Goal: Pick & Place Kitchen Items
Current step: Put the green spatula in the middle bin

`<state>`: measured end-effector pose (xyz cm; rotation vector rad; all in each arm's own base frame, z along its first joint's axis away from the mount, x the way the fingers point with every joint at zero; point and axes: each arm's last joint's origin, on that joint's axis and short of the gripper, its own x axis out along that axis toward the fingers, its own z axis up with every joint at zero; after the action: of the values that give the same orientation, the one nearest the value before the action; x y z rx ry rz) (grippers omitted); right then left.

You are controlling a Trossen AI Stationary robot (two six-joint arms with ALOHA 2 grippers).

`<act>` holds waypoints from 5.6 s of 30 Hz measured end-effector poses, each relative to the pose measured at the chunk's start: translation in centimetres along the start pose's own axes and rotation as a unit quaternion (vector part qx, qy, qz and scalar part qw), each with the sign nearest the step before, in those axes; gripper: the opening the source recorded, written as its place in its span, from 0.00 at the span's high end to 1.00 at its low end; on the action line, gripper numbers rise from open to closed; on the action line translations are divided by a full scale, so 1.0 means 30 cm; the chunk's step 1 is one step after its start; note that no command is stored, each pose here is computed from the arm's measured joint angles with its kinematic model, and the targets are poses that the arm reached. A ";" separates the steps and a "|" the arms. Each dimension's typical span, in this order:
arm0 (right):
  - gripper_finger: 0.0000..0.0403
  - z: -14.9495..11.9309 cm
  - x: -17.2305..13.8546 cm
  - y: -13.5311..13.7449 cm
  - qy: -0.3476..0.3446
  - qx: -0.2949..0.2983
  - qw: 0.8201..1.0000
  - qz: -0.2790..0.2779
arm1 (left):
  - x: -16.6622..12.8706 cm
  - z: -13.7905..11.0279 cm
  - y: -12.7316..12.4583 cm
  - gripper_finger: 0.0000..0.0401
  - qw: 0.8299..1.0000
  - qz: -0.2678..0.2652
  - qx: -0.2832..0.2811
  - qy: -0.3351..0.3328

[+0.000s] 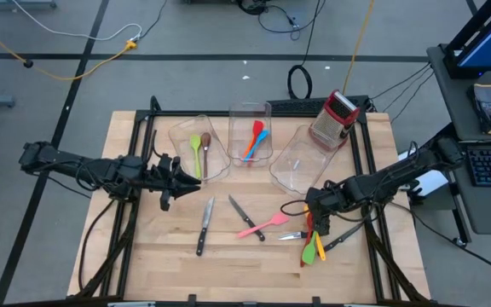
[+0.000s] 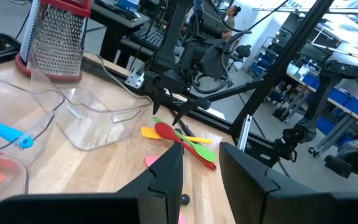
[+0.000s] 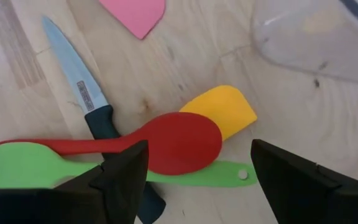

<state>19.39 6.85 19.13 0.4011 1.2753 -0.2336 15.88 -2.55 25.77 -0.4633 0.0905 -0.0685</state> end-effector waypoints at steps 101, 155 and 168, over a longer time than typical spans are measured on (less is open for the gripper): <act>0.57 -0.115 0.117 0.165 -0.009 -0.414 0.907 0.074 | 0.001 -0.006 0.012 0.73 0.999 0.034 -0.031 0.000; 0.93 -0.110 0.114 0.179 -0.013 -0.409 0.906 0.110 | 0.001 -0.006 0.012 0.73 0.999 0.034 -0.032 0.000; 0.78 -0.111 0.114 0.179 -0.011 -0.394 0.913 0.109 | 0.001 -0.006 0.012 0.73 0.999 0.034 -0.032 0.000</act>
<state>19.50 13.27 15.95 -0.1588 1.1832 0.4641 15.92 -2.29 25.45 -0.5235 0.1076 0.0006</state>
